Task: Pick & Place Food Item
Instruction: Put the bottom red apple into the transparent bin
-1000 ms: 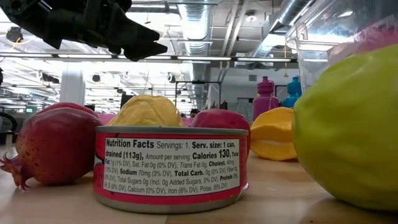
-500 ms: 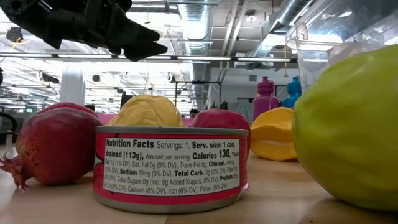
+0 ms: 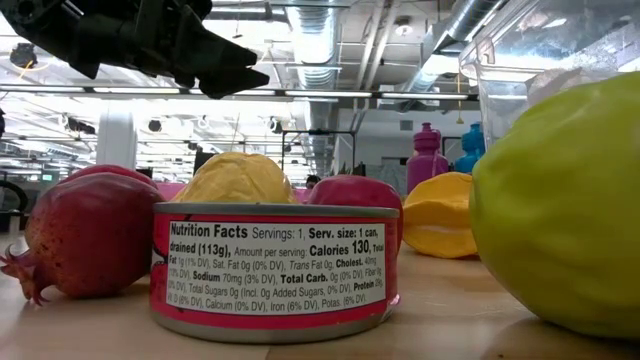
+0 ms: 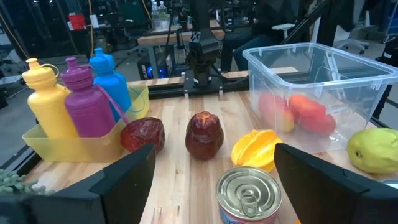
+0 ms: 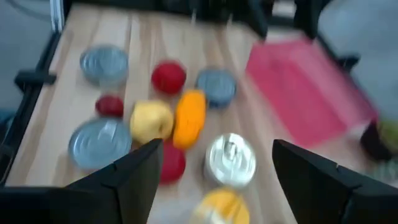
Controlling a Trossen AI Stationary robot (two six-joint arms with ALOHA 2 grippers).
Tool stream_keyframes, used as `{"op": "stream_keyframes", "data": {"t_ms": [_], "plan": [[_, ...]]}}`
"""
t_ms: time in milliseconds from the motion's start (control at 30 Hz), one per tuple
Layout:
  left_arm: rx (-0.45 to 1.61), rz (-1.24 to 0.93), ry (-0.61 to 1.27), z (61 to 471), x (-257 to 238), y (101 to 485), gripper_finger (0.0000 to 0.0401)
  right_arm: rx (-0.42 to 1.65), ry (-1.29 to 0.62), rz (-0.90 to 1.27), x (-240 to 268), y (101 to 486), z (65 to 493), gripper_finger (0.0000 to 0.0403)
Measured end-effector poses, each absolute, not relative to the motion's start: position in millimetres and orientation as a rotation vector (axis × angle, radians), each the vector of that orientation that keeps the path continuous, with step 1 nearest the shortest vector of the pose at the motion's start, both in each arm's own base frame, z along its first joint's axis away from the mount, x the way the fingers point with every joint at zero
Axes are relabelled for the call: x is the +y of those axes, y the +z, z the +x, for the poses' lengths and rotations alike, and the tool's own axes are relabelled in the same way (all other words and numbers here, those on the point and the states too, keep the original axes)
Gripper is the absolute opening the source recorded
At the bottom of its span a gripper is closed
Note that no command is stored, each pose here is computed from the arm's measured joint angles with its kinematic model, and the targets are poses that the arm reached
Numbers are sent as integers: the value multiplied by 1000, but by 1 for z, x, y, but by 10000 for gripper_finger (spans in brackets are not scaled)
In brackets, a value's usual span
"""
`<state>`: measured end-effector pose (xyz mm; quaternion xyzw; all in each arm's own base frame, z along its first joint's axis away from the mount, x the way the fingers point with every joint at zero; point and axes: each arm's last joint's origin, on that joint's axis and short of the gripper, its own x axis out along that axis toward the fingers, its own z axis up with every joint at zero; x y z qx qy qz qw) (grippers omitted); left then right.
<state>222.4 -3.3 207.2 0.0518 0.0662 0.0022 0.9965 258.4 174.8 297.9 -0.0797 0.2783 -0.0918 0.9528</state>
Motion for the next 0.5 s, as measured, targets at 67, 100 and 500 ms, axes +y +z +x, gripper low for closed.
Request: {"op": "stream_keyframes", "data": {"t_ms": [67, 100, 500], "plan": [[128, 95, 5, 223, -3, 208, 320, 480, -179, -170, 169, 290, 260, 291], [127, 92, 5, 223, -3, 208, 320, 435, -175, -172, 165, 286, 261, 291], [212, 74, 6, 255, -3, 193, 320, 122, -266, -173, 100, 268, 233, 291]]}}
